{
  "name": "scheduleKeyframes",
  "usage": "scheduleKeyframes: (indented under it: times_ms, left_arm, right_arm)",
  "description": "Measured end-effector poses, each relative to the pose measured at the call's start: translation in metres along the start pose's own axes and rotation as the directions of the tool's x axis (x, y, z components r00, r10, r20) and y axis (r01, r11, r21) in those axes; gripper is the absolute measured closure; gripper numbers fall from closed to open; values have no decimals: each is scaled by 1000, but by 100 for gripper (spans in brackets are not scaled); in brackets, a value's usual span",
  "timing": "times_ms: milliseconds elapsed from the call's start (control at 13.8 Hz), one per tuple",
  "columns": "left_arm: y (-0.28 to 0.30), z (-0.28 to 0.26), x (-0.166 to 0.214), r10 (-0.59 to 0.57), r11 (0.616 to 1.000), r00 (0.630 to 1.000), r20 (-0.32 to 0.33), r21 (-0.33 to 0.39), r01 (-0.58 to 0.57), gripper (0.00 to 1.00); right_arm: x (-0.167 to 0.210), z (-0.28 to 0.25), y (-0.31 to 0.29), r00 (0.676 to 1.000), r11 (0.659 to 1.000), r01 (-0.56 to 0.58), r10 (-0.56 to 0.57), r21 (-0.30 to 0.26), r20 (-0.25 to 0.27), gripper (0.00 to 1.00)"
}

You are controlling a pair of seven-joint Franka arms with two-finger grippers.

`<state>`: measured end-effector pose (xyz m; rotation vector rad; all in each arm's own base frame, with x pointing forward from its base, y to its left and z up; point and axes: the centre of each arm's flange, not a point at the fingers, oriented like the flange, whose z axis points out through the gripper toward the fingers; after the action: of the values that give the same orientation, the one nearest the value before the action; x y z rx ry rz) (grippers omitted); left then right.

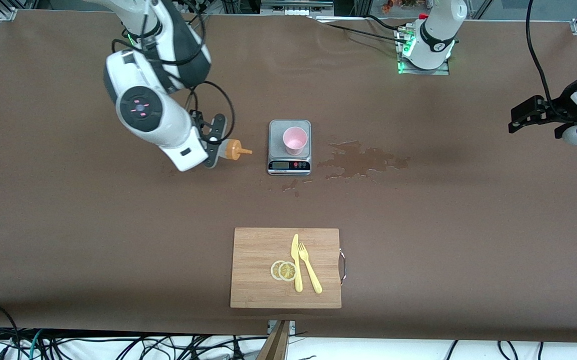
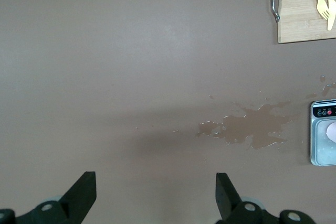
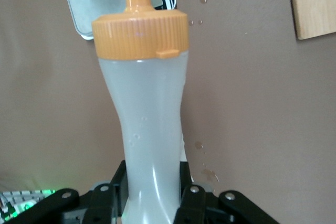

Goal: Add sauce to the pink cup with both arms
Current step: 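Carry the bottle back beside the scale with the right gripper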

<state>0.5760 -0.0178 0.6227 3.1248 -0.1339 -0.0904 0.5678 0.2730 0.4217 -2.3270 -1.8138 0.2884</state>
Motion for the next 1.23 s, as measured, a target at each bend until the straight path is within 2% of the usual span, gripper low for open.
scheduleKeyframes:
  times_ms: [290, 653, 1016, 1234]
  left_arm:
    - [0, 0, 0, 0, 1000, 1000, 0, 0, 0, 0]
    - [0, 0, 0, 0, 1000, 1000, 0, 0, 0, 0]
    - [1, 0, 0, 2, 1000, 1000, 1, 0, -2, 0]
    - [1, 0, 0, 1, 1000, 1000, 2, 0, -1, 0]
  right_arm:
    - [-56, 1, 44, 976, 999, 20, -9, 48, -215, 59]
    - [-120, 17, 90, 900, 994, 101, -70, 51, -431, 59]
    - [-184, 65, 135, 803, 978, 210, -168, 7, -572, 59]
    - [-224, 113, 160, 726, 961, 274, -228, -30, -649, 59]
